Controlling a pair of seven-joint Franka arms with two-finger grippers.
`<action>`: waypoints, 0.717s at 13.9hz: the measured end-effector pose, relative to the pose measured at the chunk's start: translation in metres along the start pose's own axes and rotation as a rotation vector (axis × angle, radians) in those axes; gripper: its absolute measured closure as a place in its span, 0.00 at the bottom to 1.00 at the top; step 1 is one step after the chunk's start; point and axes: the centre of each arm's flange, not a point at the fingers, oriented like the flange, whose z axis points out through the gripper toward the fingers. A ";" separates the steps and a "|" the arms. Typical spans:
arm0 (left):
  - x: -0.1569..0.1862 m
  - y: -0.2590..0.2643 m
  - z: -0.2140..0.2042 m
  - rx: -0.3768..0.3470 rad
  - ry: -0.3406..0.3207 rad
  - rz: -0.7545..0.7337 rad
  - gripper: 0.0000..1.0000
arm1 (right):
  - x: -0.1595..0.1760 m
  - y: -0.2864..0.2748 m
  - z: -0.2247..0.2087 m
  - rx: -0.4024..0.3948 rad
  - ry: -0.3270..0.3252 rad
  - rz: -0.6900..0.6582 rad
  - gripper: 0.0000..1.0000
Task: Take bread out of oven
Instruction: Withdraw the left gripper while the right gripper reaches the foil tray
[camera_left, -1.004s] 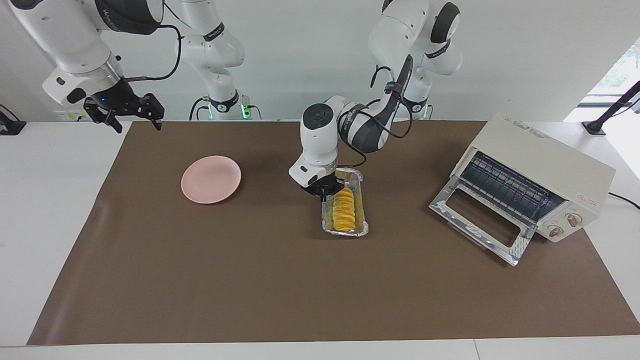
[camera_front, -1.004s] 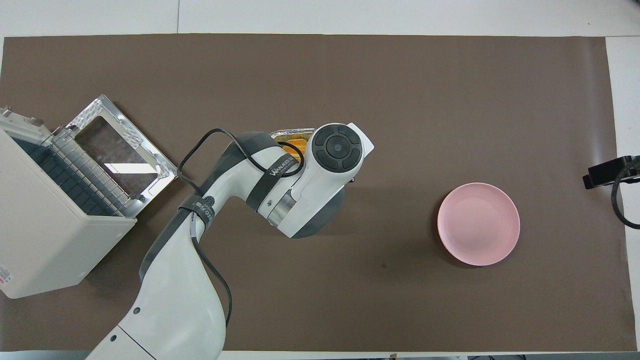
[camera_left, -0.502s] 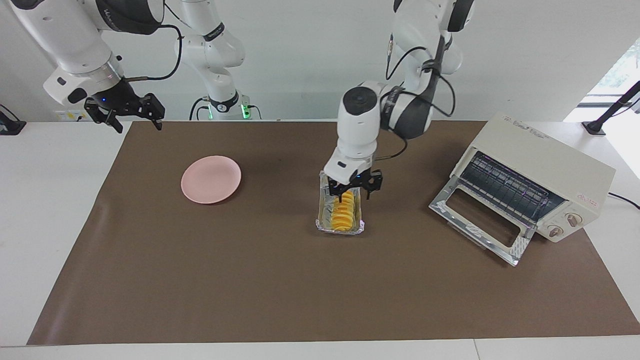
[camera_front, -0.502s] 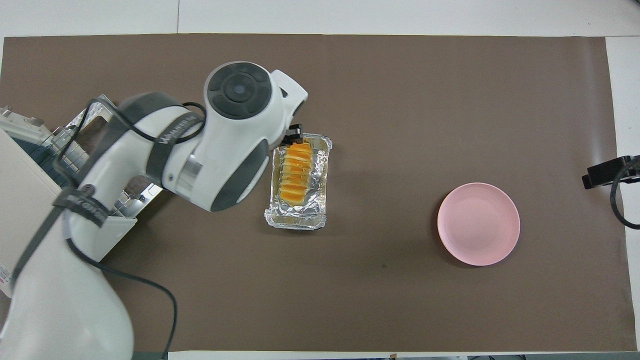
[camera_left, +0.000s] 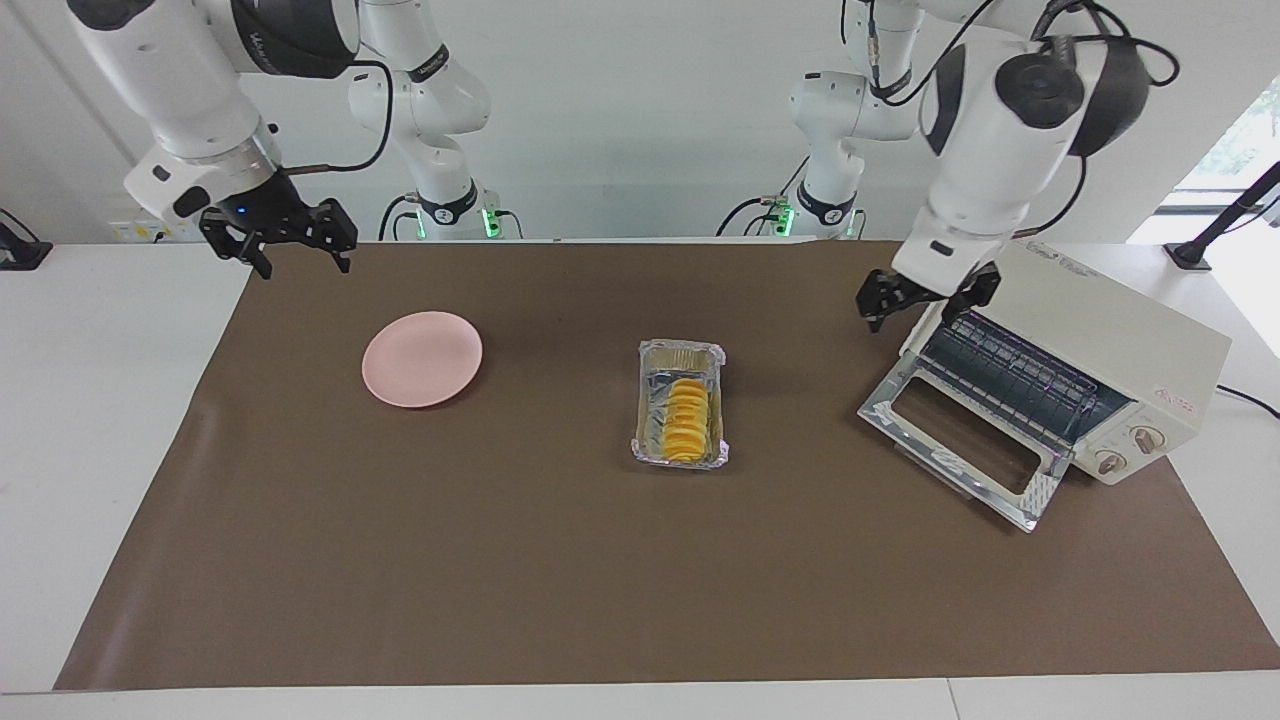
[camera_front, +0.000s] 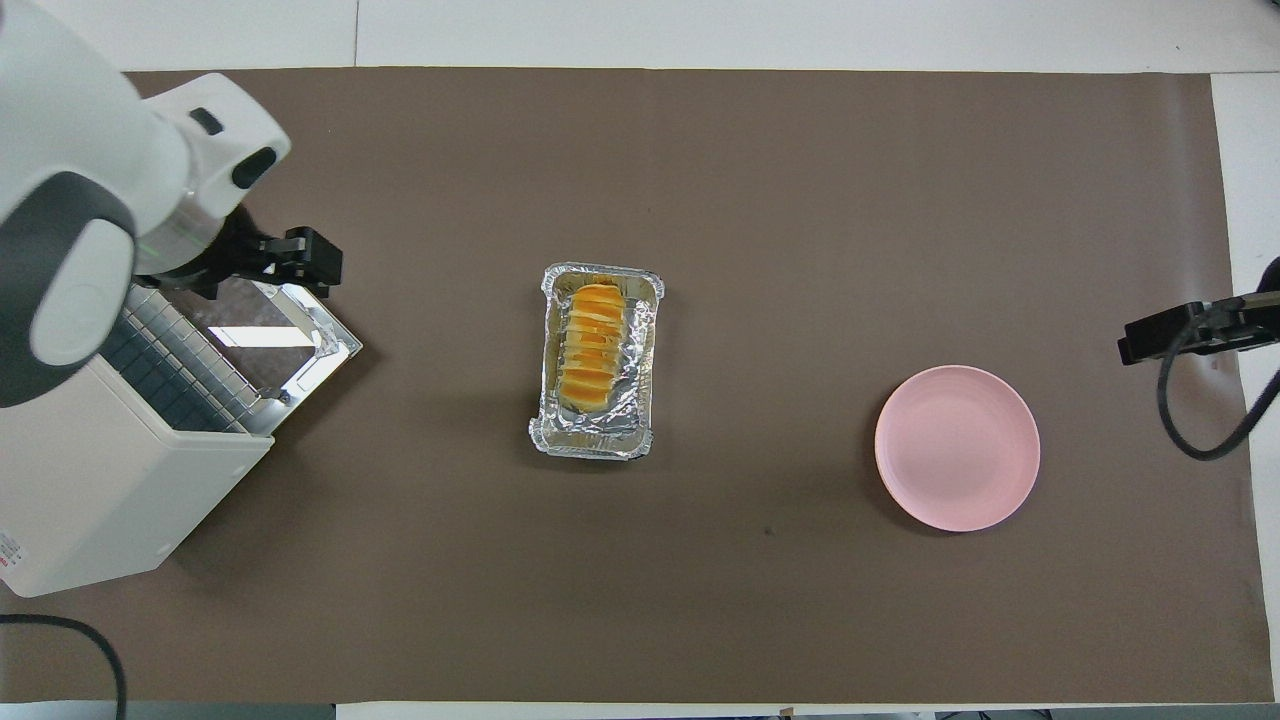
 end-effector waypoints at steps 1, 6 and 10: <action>-0.013 -0.014 -0.009 -0.004 -0.024 0.005 0.00 | 0.004 -0.026 0.007 -0.003 0.010 0.021 0.00; -0.050 -0.030 -0.030 -0.008 -0.059 -0.004 0.00 | 0.039 -0.134 0.069 0.012 0.055 0.119 0.00; -0.048 -0.041 -0.026 -0.010 -0.061 -0.024 0.00 | 0.063 -0.220 0.142 0.029 0.078 0.211 0.00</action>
